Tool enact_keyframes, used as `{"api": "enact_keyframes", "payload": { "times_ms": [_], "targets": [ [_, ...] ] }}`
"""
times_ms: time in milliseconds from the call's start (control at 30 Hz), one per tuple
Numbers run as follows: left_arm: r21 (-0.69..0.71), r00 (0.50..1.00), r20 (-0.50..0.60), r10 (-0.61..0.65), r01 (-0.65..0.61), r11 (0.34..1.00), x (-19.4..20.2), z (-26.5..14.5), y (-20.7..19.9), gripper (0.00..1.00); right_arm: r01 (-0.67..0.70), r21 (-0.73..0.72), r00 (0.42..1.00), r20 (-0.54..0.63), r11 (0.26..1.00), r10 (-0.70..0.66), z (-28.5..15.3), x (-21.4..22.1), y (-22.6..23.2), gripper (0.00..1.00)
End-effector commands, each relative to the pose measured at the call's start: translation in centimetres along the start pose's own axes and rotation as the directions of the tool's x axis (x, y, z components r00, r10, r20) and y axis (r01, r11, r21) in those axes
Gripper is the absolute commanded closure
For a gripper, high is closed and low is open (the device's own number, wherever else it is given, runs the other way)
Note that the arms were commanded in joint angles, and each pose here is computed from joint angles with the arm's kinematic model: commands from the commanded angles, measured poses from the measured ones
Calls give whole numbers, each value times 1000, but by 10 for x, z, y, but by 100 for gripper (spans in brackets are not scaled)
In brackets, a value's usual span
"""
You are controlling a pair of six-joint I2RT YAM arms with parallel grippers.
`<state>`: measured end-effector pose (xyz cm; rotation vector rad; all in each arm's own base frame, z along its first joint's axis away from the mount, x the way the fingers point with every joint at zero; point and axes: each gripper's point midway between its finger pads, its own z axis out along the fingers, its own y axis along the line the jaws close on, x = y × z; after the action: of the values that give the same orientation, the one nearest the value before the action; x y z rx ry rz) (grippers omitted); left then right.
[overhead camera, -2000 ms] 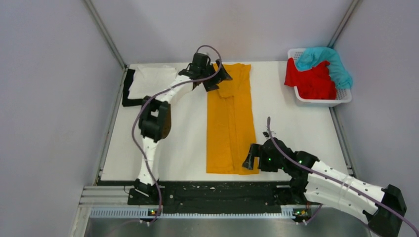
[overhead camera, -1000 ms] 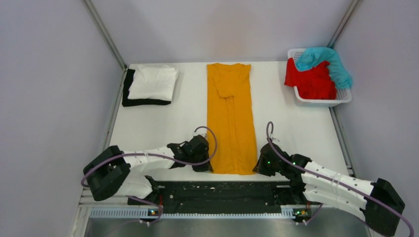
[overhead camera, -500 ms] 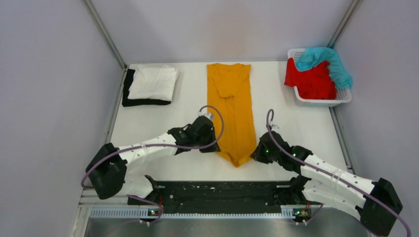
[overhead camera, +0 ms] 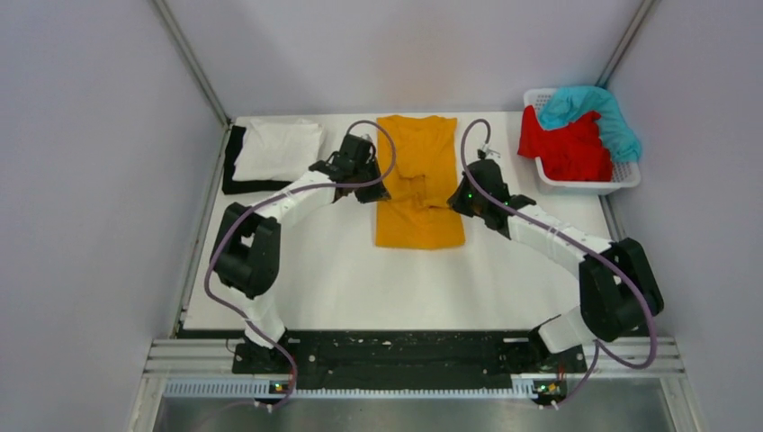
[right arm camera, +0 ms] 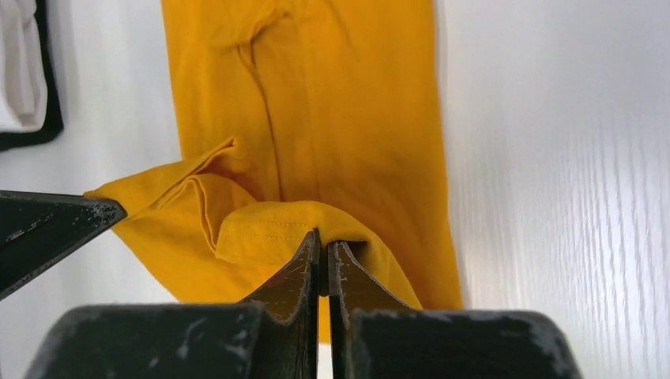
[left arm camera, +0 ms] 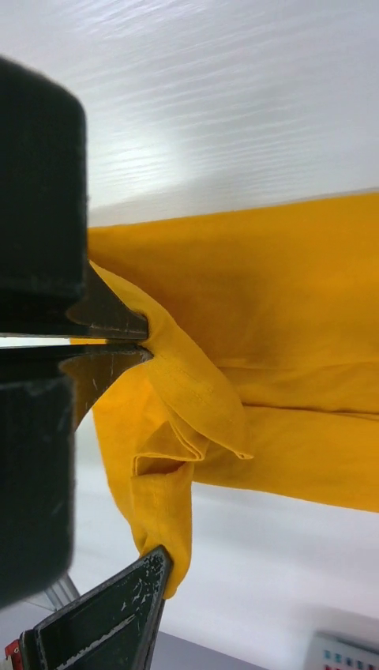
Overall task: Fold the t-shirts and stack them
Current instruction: Fold the folded rectangular tshirt in 1/3 of the way, then grab one side of the 2/3 rectangular tshirt with both arms
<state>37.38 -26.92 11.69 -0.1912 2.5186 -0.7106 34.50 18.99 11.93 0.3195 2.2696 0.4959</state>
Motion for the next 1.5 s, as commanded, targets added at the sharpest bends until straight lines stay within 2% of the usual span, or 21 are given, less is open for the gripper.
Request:
{"api": "enact_keyframes", "payload": {
  "times_ms": [0,333,367,433,500,533,567,633,700,733,767,867,1000,1067,1133,1300,1467],
  "targets": [
    [40,1000,-4,25,-24,999,-35,16,2,100,35,-39,995,94,999,-31,27,-50,13,100],
    [39,999,-17,42,-41,998,-69,53,17,100,29,4,997,76,1000,-29,79,-68,-4,100],
    [37,999,-17,41,-41,998,-72,56,18,98,24,-2,995,96,1000,-24,84,-74,-4,100],
    [34,999,-19,35,-35,999,-77,61,22,87,15,-4,995,100,1000,-15,93,-79,-8,99],
    [45,999,-18,38,-37,998,-82,63,20,68,8,-10,996,90,1000,-7,101,-83,-10,81],
    [43,999,-11,40,-40,998,-86,61,19,56,8,-14,996,84,1000,-7,103,-85,-10,64],
    [45,999,-4,45,-45,998,-88,56,17,43,11,-15,997,78,1000,-9,103,-86,-9,51],
    [50,999,7,50,-50,997,-90,44,13,19,13,-2,998,58,1000,-13,99,-84,-10,38],
    [63,999,6,47,-47,997,-81,30,10,3,5,13,999,40,1000,-5,88,-77,-15,22],
    [68,999,7,44,-44,997,-75,23,11,1,-4,13,999,37,1000,4,80,-72,-17,12],
    [67,999,2,36,-36,997,-66,16,14,1,-17,15,999,31,1000,16,73,-65,-22,5],
    [67,1000,-6,15,-15,998,-30,1,25,1,-48,7,999,15,999,48,46,-38,-35,2],
    [43,998,-61,-6,8,999,26,-9,41,1,-87,-15,995,-54,996,86,14,9,-52,1],
    [44,997,-68,-23,26,999,42,-10,45,1,-101,-25,990,-98,995,99,6,33,-60,4],
    [50,996,-79,-41,45,998,54,-7,48,2,-114,-55,989,-100,992,108,5,40,-60,6],
    [8,991,-111,-74,75,997,62,11,59,19,-128,-38,981,-153,991,121,14,57,-66,16],
    [20,986,-148,-70,74,997,62,28,55,42,-140,-39,977,-165,989,132,25,60,-66,38]
  ]
}}
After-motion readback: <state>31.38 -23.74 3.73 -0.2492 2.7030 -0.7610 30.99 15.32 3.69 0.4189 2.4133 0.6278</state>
